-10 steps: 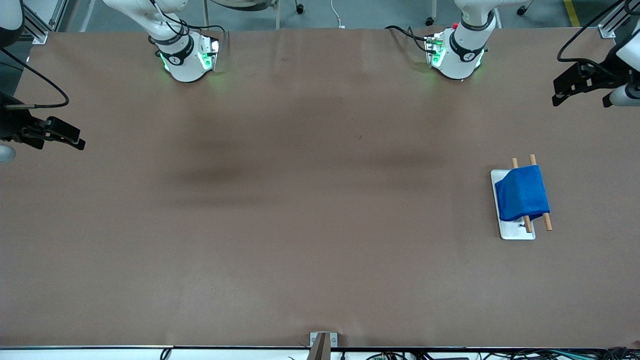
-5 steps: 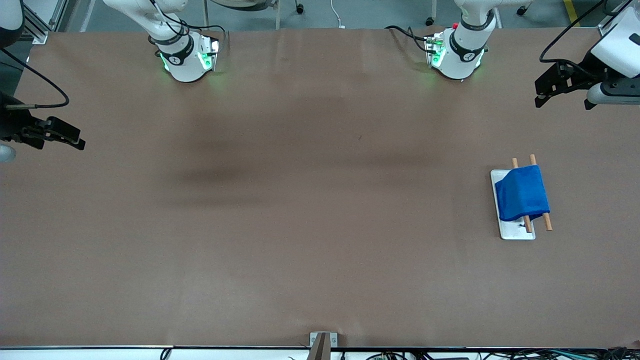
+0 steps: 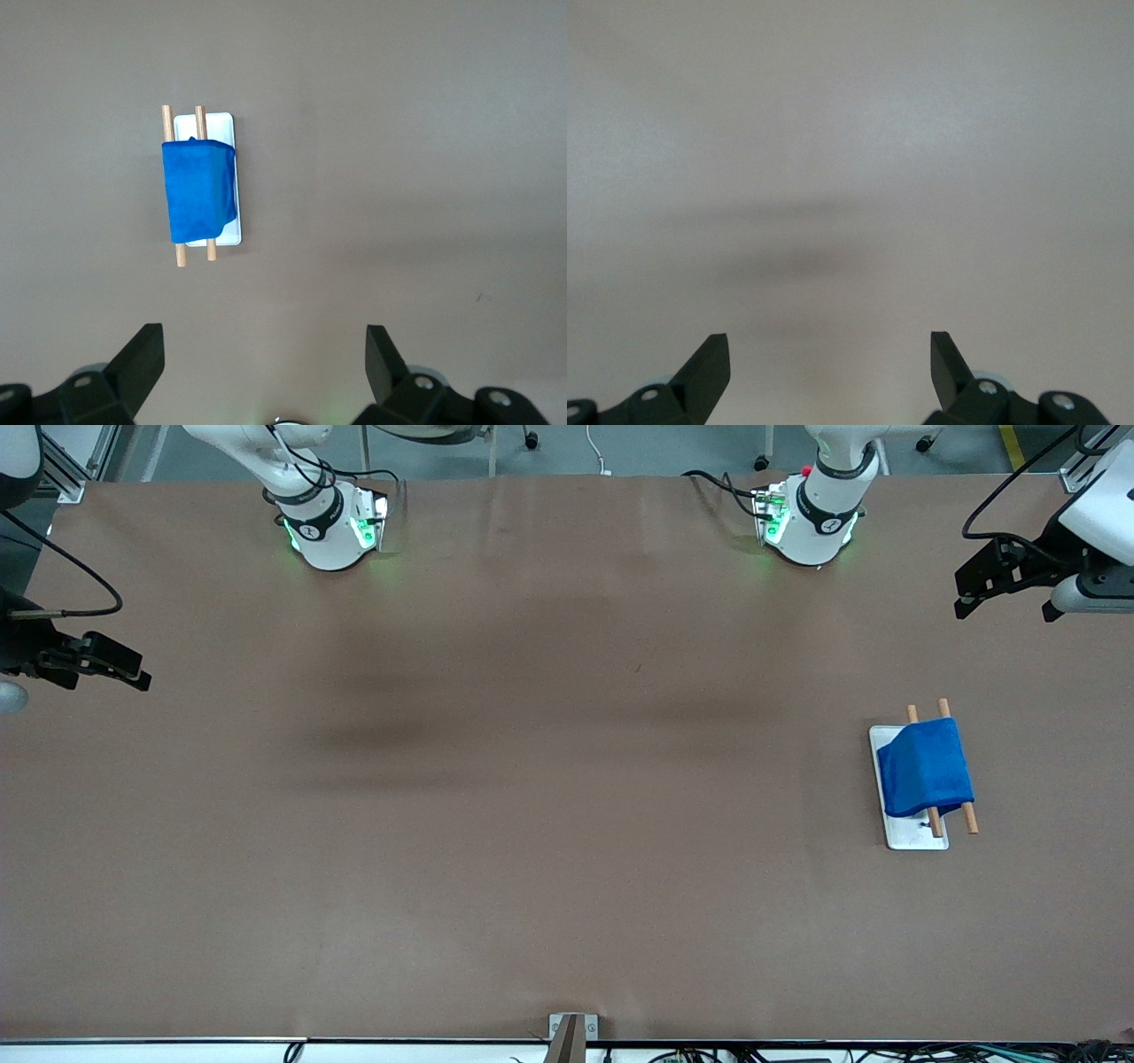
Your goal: Right arm passes towel to left arm to hang
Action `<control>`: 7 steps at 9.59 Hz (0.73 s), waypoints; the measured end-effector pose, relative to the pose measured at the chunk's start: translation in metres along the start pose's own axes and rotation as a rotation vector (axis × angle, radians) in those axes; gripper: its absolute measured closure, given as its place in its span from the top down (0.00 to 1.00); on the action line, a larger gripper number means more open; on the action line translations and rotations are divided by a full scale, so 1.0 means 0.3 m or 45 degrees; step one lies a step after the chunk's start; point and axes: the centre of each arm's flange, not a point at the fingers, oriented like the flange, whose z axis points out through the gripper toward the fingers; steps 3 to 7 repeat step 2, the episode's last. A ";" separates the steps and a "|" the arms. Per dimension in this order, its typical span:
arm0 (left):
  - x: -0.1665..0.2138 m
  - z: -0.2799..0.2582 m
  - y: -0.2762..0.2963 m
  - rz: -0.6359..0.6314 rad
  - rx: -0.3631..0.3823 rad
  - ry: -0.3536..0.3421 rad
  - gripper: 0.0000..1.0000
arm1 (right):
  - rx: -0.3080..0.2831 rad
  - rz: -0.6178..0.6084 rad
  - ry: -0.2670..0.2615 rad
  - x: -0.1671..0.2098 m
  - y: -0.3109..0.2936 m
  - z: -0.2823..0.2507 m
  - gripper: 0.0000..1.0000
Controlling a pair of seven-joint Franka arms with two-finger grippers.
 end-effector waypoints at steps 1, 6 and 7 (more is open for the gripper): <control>0.004 0.005 0.002 -0.012 -0.005 -0.003 1.00 | 0.000 0.000 0.000 0.000 0.000 0.000 1.00; 0.006 0.008 0.009 -0.038 -0.024 -0.007 1.00 | 0.000 0.000 0.000 0.000 0.000 0.000 1.00; 0.006 0.008 0.009 -0.038 -0.024 -0.007 1.00 | 0.000 0.000 0.000 0.000 0.000 0.000 1.00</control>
